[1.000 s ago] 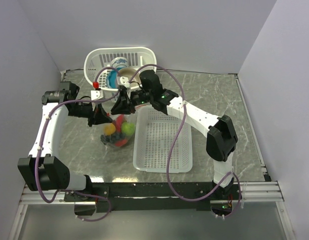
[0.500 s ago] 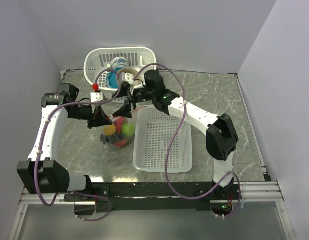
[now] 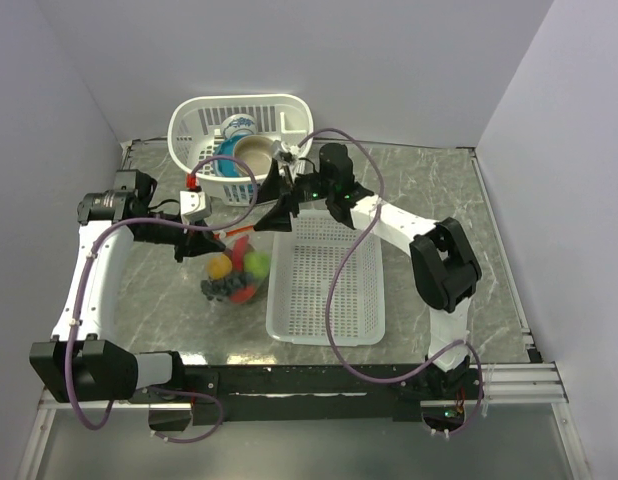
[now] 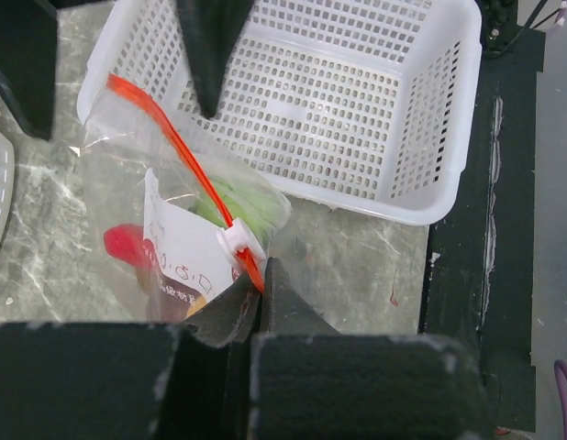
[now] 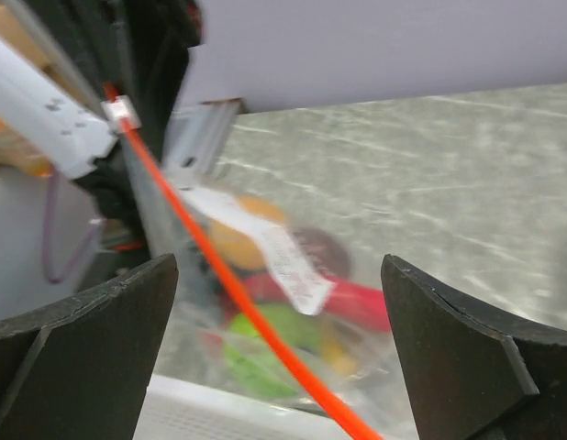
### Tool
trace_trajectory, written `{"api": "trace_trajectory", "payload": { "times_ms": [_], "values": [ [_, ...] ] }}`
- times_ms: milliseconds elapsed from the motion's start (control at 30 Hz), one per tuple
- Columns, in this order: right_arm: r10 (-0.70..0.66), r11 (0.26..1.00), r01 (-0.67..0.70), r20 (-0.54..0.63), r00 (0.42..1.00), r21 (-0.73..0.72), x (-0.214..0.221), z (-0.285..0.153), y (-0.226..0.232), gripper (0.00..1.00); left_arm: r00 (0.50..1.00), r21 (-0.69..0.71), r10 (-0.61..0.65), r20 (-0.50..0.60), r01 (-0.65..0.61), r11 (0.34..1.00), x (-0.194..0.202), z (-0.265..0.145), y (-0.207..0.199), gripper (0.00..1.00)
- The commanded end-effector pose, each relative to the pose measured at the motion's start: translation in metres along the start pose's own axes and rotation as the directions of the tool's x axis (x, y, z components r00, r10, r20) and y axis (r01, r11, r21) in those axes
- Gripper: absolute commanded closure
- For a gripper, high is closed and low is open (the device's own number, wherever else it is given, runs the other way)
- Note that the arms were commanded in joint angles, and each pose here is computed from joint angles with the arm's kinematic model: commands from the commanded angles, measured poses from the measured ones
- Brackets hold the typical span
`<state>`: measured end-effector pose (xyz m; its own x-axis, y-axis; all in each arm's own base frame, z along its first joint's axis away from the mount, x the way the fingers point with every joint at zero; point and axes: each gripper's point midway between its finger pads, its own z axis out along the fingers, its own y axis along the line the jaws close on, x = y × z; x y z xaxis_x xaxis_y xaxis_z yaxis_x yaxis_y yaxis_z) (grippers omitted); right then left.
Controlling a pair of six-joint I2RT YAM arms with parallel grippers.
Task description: Open the zip-top bag and remove the fake food
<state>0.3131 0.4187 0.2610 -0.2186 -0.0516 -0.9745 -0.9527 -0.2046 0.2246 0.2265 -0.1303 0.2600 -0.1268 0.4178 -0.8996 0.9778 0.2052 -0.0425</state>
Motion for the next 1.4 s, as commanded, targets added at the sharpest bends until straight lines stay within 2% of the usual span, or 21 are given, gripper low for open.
{"api": "trace_trajectory", "payload": {
  "times_ms": [0,200,433,533,567,667,800,1033,1133,1167,1233,1367],
  "values": [
    [-0.1,0.984,0.108,0.059,0.993,-0.143,-0.036,0.016,0.051,0.0,0.999,0.029,0.011,0.047,-0.012,1.0,-0.01,0.002,-0.001,0.99],
    [-0.124,0.976,0.132,0.06,0.991,-0.175,-0.038,0.029,0.066,0.0,0.998,0.036,0.019,0.052,-0.021,0.999,-0.009,0.004,0.0,0.99],
    [-0.166,0.974,0.172,0.049,0.985,-0.145,-0.05,0.04,0.066,0.01,0.999,0.035,0.011,0.04,-0.013,0.999,-0.005,0.004,0.001,0.99],
    [-0.181,0.975,0.186,0.047,0.982,-0.125,-0.051,0.046,0.06,0.09,0.999,0.036,0.014,0.044,-0.016,0.999,-0.006,0.004,0.0,0.99],
    [-0.178,0.976,0.183,0.046,0.983,-0.122,-0.052,0.047,0.059,0.17,0.999,0.036,0.013,0.043,-0.014,0.999,-0.005,0.004,0.0,0.99],
    [-0.182,0.978,0.184,0.026,0.983,-0.098,-0.051,0.054,0.054,0.28,0.999,0.036,0.01,0.038,-0.012,0.999,-0.005,0.004,-0.001,0.99],
    [-0.218,0.972,0.218,0.01,0.976,-0.087,-0.05,0.06,0.053,0.28,0.999,0.03,0.017,0.032,-0.018,0.999,-0.003,0.003,-0.001,0.98],
    [-0.195,0.978,0.193,-0.022,0.981,-0.074,-0.043,0.065,0.047,0.28,0.999,0.029,0.025,0.032,-0.026,0.999,-0.003,0.003,-0.003,0.98],
    [-0.196,0.978,0.194,-0.025,0.98,-0.074,-0.041,0.065,0.046,0.36,0.999,0.027,0.034,0.035,-0.035,0.999,-0.005,0.003,-0.004,0.98],
    [-0.196,0.978,0.193,-0.024,0.98,-0.074,-0.042,0.064,0.045,0.44,0.999,0.028,0.032,0.035,-0.033,0.999,-0.005,0.003,-0.004,0.98],
    [-0.188,0.98,0.185,-0.029,0.982,-0.079,-0.042,0.066,0.045,0.53,0.999,0.027,0.031,0.033,-0.032,0.999,-0.005,0.003,-0.004,0.98],
    [-0.193,0.978,0.19,-0.03,0.981,-0.08,-0.043,0.066,0.045,0.62,0.999,0.022,0.035,0.029,-0.035,0.999,-0.005,0.002,-0.003,0.98]
  ]
}}
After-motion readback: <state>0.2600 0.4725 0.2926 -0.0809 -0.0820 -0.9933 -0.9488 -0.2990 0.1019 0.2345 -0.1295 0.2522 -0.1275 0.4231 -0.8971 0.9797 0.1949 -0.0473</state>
